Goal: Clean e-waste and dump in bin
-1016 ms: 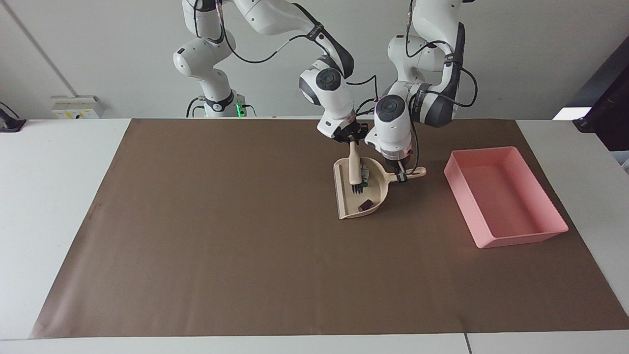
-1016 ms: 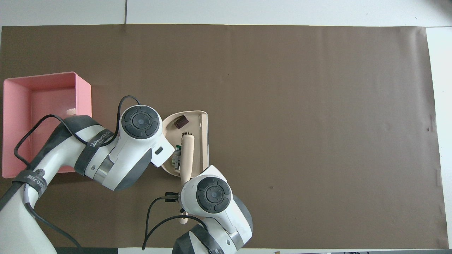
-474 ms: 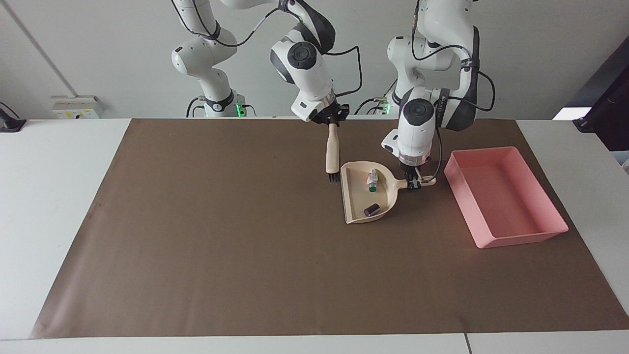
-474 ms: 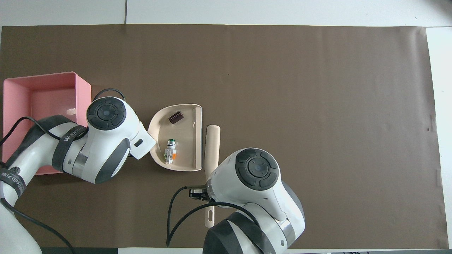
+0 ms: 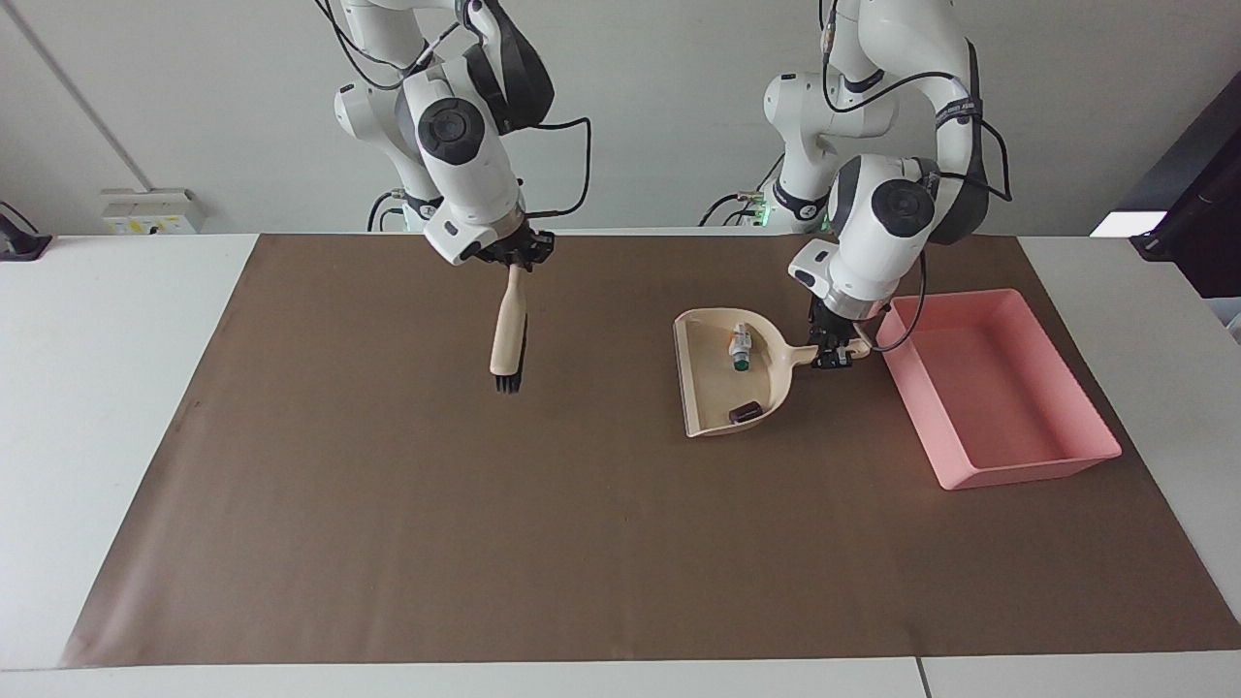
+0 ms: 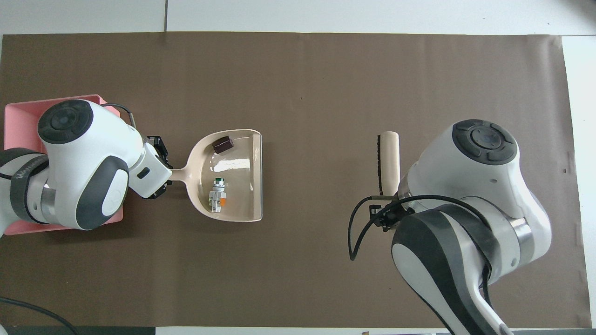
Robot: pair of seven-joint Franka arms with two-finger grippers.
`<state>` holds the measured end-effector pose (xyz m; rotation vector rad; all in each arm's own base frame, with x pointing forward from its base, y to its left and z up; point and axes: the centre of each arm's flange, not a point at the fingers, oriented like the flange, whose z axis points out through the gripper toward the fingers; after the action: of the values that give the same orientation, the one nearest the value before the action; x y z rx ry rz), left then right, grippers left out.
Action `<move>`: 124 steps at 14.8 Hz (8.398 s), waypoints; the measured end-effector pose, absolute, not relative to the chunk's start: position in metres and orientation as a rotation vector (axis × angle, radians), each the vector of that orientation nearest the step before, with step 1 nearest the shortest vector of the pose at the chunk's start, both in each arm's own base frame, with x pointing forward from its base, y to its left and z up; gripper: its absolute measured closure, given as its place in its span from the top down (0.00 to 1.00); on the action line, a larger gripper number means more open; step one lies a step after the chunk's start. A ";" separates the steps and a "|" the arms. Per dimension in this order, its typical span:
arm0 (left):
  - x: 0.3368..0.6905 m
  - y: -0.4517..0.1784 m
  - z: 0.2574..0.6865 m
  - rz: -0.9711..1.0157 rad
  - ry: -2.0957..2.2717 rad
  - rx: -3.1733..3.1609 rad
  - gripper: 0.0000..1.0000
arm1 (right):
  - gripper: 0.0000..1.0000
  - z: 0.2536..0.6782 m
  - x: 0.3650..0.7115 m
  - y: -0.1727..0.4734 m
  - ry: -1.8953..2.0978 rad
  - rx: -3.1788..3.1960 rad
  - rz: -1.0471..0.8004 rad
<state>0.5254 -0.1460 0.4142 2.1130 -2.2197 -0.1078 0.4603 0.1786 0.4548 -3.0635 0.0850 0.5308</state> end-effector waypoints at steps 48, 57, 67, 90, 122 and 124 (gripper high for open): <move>0.610 0.139 0.583 -1.100 -2.532 2.534 0.33 | 1.00 0.536 0.548 -0.039 0.135 -3.170 -0.092; 0.609 0.102 0.580 -1.345 -2.641 2.441 0.33 | 1.00 0.660 0.517 -0.063 0.273 -3.162 0.017; 0.586 0.087 0.609 -0.710 -2.600 2.344 0.33 | 1.00 0.647 0.525 -0.054 0.248 -3.157 0.070; 0.517 -0.169 0.401 -0.322 -2.470 2.028 0.33 | 1.00 0.646 0.525 -0.056 0.277 -3.154 0.078; 0.543 -0.036 0.477 -0.220 -0.970 3.119 0.98 | 1.00 0.643 0.528 -0.014 0.211 -3.162 0.086; 0.553 -0.033 0.499 -0.199 -0.755 3.158 0.98 | 1.00 0.643 0.528 -0.014 0.212 -3.162 0.086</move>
<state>0.5527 -0.0333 0.4993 3.1579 -0.7548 -0.1985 0.5282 -0.0141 0.6430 -3.1620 0.2121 0.0862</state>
